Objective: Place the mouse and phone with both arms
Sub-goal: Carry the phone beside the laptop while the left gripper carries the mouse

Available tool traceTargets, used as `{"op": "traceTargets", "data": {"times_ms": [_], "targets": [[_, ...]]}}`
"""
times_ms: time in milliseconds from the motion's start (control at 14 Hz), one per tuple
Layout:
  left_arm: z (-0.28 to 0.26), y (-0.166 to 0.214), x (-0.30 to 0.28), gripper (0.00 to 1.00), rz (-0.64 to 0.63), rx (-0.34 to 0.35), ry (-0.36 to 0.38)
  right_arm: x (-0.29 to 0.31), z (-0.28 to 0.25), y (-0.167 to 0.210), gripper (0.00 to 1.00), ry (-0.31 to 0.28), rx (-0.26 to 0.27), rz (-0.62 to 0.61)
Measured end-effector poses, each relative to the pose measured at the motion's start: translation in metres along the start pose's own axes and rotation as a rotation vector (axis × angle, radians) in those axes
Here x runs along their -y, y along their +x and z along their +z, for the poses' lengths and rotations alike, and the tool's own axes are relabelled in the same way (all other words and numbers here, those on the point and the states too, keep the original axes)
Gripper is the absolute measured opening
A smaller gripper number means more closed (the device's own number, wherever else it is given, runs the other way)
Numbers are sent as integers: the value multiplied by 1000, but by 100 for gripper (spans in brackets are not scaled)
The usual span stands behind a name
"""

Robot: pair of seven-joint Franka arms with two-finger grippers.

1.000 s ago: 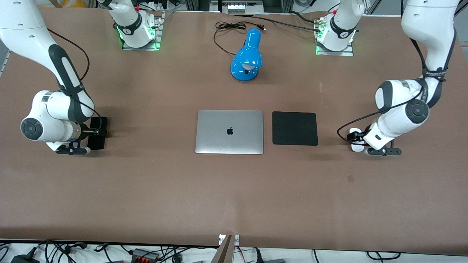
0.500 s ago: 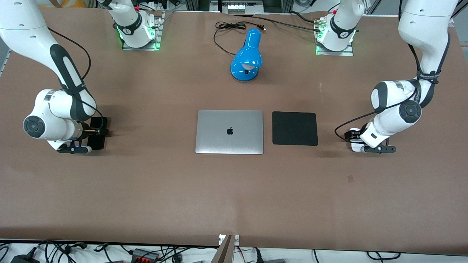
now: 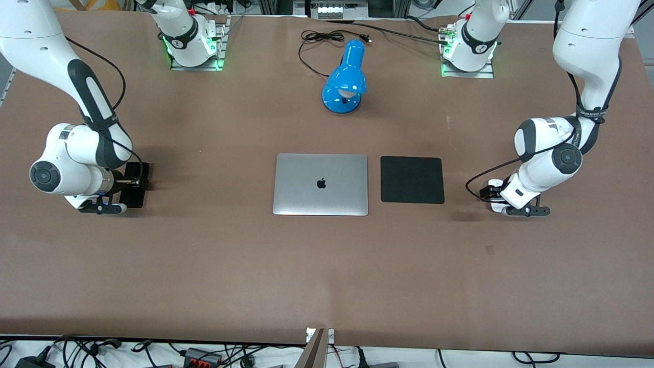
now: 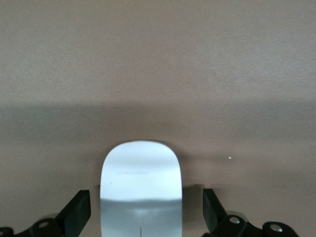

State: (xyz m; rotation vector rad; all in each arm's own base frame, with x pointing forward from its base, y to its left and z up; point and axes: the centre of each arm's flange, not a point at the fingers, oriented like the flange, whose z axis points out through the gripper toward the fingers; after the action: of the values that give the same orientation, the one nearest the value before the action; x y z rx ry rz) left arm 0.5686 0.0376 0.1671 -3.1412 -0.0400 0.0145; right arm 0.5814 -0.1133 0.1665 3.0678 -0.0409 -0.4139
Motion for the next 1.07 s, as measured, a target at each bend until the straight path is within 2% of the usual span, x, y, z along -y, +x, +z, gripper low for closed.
{"op": "traceTargets", "data": {"times_ms": [143,357,571,786,929,1071], "targets": [[1,-1,3,95,-4,2,0,1,0,-1,79,1,12,-1],[1,-1,3,62,-4,1,0,5,-15,-4,79,2,16,-7],[1,0,3,62,-4,-1,0,34,-55,-4,79,9,25,-56],[-6,5,3,62,-3,-21,0,80,-89,2,79,33,-5,-120],[-20,11,0,62,1,-48,0,111,-92,3,79,68,-8,-138],[-37,15,-7,62,13,-49,-2,150,-88,3,79,76,1,-126]]}}
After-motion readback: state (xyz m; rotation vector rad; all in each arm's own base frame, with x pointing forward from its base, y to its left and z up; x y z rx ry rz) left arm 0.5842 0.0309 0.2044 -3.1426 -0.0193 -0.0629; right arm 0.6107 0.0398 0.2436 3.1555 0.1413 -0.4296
